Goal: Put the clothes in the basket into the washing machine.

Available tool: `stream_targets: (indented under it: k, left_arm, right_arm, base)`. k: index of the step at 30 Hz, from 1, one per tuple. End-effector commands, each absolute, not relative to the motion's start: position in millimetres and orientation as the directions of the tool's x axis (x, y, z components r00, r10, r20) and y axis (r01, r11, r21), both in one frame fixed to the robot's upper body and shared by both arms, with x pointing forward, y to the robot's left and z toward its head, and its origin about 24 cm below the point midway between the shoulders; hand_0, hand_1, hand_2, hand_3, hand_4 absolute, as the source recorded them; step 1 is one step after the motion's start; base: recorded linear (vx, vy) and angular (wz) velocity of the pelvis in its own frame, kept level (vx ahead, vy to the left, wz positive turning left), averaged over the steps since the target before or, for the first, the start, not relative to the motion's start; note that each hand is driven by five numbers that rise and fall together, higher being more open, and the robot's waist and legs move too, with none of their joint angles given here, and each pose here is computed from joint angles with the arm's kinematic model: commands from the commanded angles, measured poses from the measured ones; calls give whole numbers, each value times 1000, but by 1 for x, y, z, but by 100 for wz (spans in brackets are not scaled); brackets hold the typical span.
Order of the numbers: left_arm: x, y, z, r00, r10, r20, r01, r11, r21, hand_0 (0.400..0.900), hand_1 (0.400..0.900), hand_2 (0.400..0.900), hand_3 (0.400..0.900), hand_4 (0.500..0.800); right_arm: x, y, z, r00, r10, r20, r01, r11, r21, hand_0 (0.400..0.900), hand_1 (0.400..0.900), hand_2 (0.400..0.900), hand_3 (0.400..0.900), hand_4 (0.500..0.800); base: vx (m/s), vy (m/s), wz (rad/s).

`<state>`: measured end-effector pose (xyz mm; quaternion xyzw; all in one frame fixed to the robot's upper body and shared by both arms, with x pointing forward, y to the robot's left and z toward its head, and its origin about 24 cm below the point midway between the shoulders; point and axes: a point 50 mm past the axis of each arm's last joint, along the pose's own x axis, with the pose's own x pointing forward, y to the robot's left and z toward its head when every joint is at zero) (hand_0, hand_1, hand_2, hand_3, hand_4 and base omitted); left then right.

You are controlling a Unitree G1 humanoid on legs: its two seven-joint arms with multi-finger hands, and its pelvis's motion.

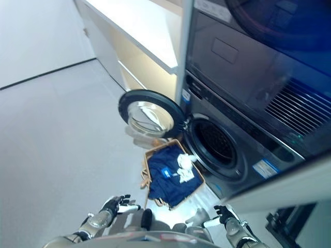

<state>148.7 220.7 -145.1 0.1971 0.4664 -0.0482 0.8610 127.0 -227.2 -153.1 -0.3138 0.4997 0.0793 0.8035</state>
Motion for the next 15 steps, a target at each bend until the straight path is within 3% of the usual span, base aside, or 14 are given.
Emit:
stream_targets:
  k: [1, 11, 15]
  left_arm:
    - [157, 240, -136, 607, 131, -784, 266, 896, 356, 900, 900, 900, 900, 800]
    - [129, 237, -147, 553, 138, -822, 232, 922, 311, 900, 900, 900, 900, 800]
    - [138, 231, -144, 593, 147, -792, 178, 935, 308, 900, 900, 900, 900, 800]
  right_arm:
    - [171, -258, -127, 616, -234, -752, -479, 647, -593, 900, 900, 900, 900, 800]
    - [167, -263, -127, 618, -230, -752, -577, 518, -632, 900, 900, 900, 900, 800]
    - [210, -267, -102, 727, -227, -648, -526, 424, -737, 900, 900, 900, 900, 800]
  base:
    - [269, 98, 12]
    - [211, -14, 12]
    - [-105, -24, 14]
